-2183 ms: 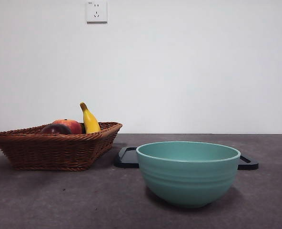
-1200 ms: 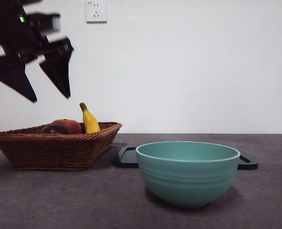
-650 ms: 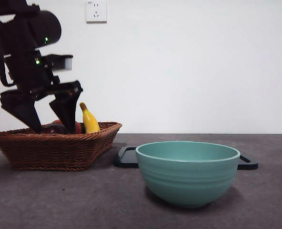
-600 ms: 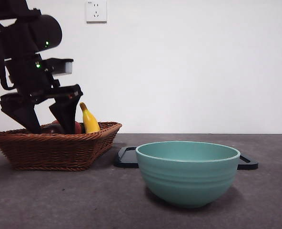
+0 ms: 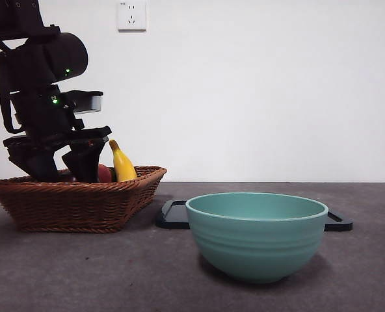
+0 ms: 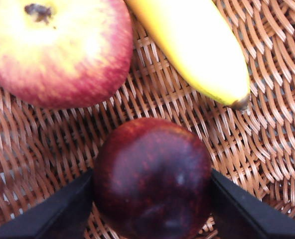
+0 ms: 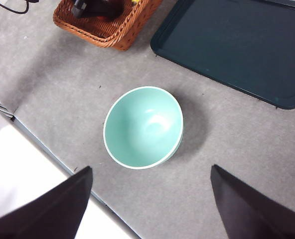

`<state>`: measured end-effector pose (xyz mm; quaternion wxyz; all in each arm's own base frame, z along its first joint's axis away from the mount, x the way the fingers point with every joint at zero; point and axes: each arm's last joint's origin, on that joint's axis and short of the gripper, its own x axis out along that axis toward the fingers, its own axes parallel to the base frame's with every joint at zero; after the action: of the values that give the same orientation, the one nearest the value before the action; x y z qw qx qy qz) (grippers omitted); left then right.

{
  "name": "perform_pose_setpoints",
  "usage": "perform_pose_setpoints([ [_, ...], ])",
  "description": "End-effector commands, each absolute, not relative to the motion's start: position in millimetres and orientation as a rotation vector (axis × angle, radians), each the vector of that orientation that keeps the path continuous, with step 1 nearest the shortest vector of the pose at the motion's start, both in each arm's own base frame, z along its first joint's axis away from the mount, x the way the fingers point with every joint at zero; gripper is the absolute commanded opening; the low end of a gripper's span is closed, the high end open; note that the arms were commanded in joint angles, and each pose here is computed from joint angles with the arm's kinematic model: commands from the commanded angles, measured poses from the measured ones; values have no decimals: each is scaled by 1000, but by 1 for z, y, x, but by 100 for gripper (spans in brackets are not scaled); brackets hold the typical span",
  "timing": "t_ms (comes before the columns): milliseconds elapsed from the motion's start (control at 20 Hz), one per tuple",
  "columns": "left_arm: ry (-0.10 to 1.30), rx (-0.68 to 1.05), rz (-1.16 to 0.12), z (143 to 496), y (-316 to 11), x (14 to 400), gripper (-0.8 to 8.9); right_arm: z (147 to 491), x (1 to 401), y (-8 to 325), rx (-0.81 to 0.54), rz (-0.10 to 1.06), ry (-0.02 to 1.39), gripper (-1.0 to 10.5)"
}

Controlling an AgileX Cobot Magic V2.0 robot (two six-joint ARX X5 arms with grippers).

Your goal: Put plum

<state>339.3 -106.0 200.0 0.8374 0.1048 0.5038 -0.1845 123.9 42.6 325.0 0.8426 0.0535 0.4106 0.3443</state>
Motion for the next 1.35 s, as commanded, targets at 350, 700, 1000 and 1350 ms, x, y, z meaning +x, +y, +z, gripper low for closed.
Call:
perform_pose_setpoints([
  [350, 919, 209, -404, 258, -105, 319, 299, 330, 125, 43, 111, 729, 849, 380],
  [700, 756, 130, -727, 328, -135, 245, 298, 330, 126, 43, 110, 729, 842, 380],
  [1000, 775, 210, -940, 322, -187, 214, 298, 331, 126, 43, 109, 729, 842, 380],
  [1350, 864, 316, -1083, 273, -251, 210, 298, 331, 126, 43, 109, 729, 841, 380],
])
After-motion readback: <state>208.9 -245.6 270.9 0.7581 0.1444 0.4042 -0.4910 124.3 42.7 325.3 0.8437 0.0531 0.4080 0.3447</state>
